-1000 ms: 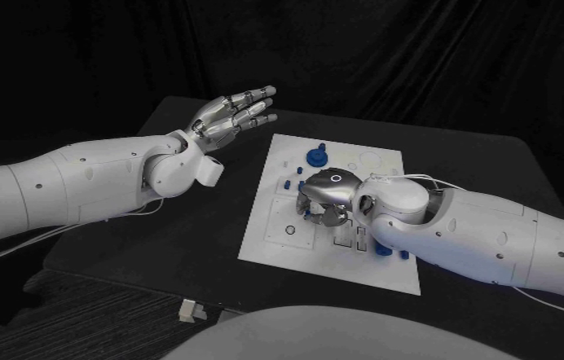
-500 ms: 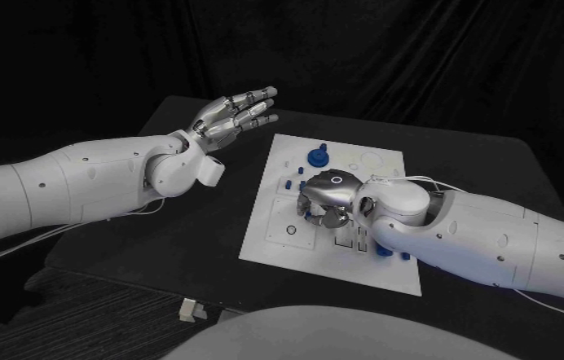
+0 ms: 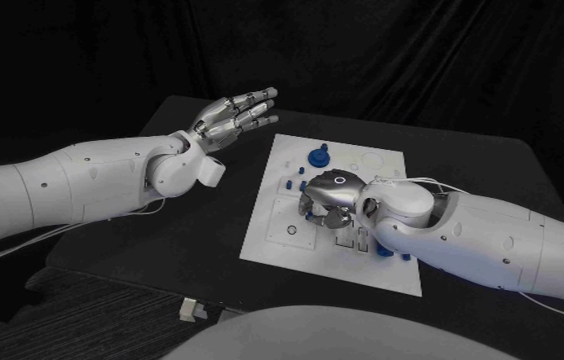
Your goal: Assemble the parts on the task board
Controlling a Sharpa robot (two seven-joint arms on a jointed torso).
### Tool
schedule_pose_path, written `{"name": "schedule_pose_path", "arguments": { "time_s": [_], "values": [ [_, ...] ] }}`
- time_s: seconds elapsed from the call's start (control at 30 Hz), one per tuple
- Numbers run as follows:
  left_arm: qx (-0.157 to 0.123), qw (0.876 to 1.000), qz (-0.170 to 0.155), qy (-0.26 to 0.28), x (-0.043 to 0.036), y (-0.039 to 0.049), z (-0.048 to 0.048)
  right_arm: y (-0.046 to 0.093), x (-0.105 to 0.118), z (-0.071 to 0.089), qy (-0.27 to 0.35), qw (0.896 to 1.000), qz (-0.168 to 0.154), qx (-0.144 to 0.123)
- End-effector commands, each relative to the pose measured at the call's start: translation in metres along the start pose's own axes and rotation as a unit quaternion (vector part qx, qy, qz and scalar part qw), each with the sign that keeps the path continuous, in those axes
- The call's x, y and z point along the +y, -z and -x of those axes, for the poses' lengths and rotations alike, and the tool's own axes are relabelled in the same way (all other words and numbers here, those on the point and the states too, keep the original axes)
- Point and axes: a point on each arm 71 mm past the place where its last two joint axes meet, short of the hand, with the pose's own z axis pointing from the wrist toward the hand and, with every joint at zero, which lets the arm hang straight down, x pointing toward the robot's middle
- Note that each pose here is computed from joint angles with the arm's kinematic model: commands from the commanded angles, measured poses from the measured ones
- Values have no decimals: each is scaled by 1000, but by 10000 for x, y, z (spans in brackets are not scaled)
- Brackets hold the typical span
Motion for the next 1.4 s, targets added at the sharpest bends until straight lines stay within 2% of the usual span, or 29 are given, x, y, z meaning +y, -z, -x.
{"name": "schedule_pose_path", "arguments": {
  "time_s": [0.03, 0.47, 1.4],
  "values": [
    [5, 1000, -11, 9, -6, -10, -19, 8, -18, -9, 3, 1000, -7, -6],
    [8, 1000, -7, 11, 18, -17, -27, 5, -48, -22, 3, 1000, -12, 0],
    [9, 1000, 2, 14, 67, -4, -18, -19, 9, 4, 3, 1000, -2, -14]
  ]
}}
